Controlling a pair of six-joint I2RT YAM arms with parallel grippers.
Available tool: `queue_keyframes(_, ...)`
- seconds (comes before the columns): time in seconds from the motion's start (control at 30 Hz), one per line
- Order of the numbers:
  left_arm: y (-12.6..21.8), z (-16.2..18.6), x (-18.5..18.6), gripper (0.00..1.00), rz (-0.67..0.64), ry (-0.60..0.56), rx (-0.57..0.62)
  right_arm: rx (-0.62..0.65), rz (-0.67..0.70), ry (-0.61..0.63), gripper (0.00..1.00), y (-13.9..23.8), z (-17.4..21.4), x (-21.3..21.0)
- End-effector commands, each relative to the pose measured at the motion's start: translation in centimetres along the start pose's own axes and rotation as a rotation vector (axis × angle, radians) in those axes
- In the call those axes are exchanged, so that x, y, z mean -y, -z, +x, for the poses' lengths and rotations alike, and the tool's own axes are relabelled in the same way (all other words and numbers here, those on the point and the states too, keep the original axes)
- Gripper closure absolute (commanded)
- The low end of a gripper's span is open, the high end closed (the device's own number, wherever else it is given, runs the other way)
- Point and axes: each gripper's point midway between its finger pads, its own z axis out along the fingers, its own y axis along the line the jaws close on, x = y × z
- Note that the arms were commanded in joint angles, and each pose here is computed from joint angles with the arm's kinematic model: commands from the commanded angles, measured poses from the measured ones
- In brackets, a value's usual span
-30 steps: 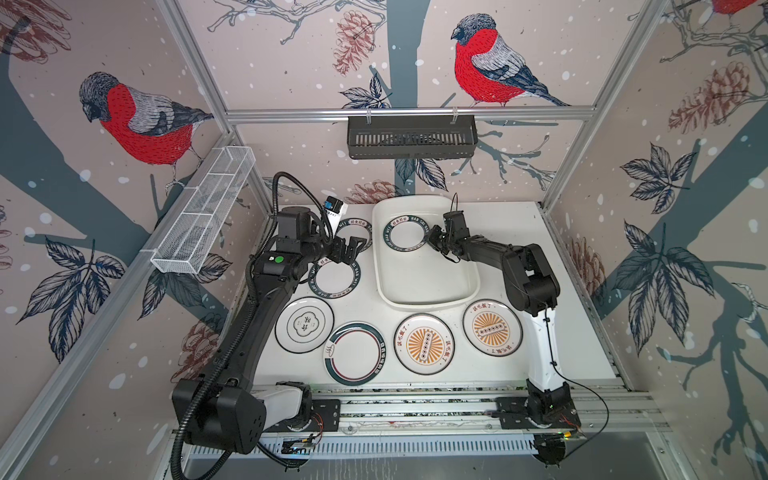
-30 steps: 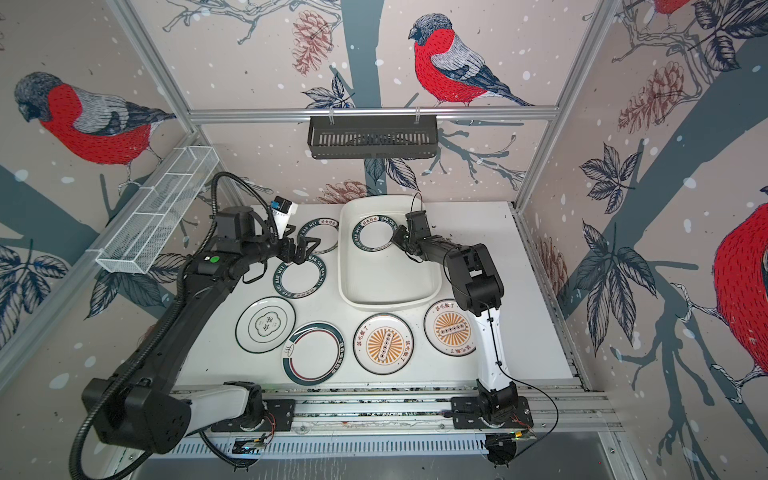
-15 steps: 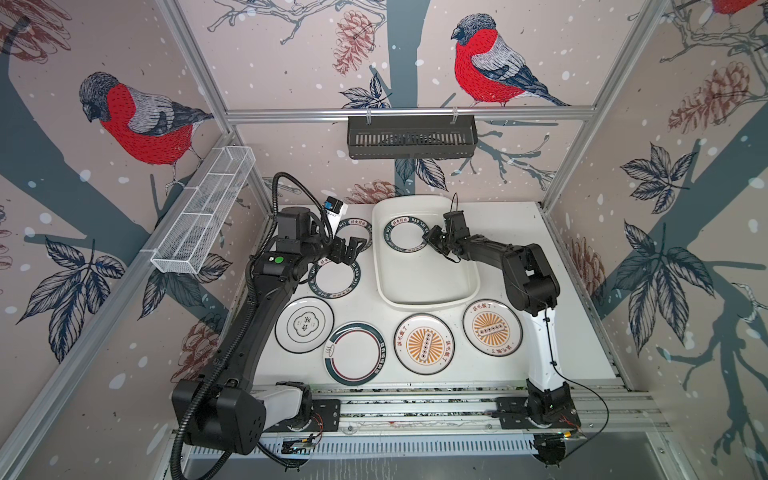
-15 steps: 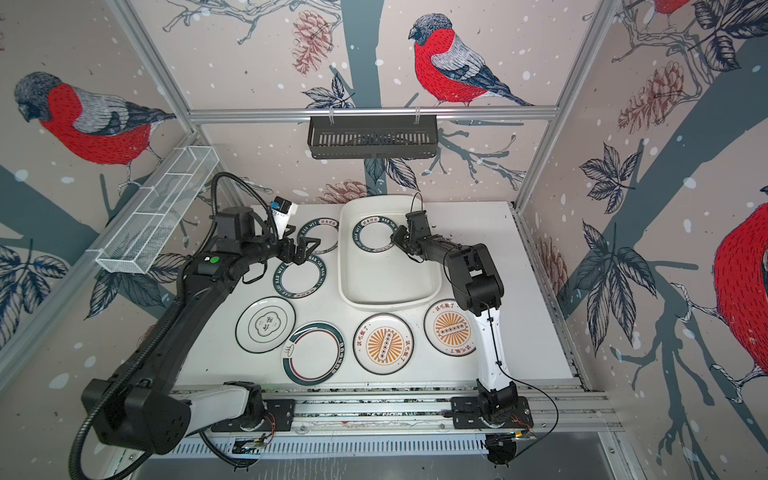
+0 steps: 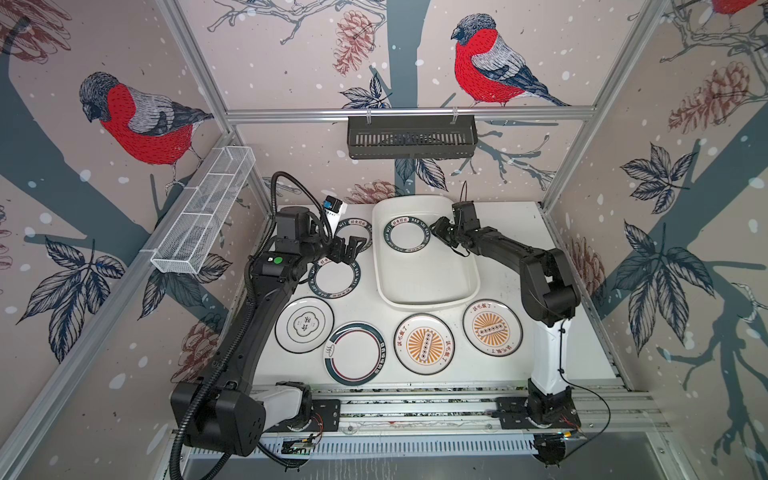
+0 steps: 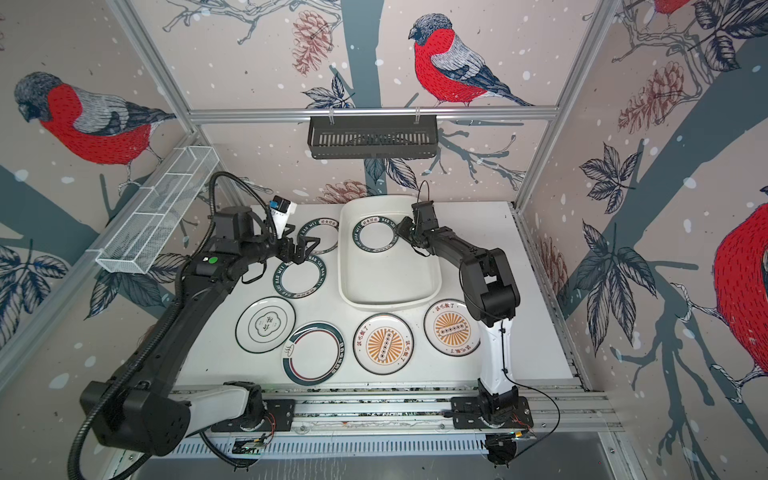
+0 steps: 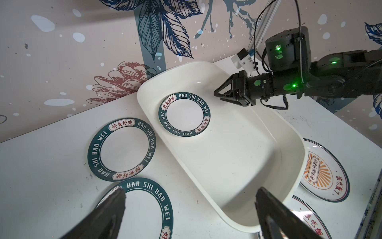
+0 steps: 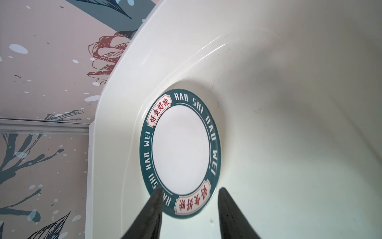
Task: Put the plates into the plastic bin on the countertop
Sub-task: 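Move the right gripper to the orange-sunburst plate nearest the robot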
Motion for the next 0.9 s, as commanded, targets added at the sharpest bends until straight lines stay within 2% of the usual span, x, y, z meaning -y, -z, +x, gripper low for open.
queue_keyframes(0.0,0.3,-0.7,0.5,0.03,0.025,-0.018,0.016,0.012,-0.032,0.041,0.55,2.6,-0.1,-1.4)
queue_keyframes(0.13,0.4,-0.4,0.3,0.03,0.008,-0.043,0.009,0.032,-0.072,0.064,0.55,7.2,0.5,-2.8)
queue_keyframes(0.3,0.3,0.1,0.4,0.03,0.015,-0.053,-0.004,0.079,-0.047,0.064,0.55,13.9,1.9,-1.0)
queue_keyframes(0.53,-0.4,0.2,0.8,0.03,0.06,-0.041,-0.012,0.16,0.029,-0.036,0.53,21.9,5.2,5.4)
queue_keyframes(0.63,-0.5,0.1,1.1,0.03,0.075,-0.036,-0.009,0.207,0.127,-0.122,0.51,24.5,6.3,9.5)
queue_keyframes(0.87,-0.6,0.2,1.7,0.03,0.109,-0.019,0.001,0.255,0.268,-0.317,0.51,27.8,10.4,16.6)
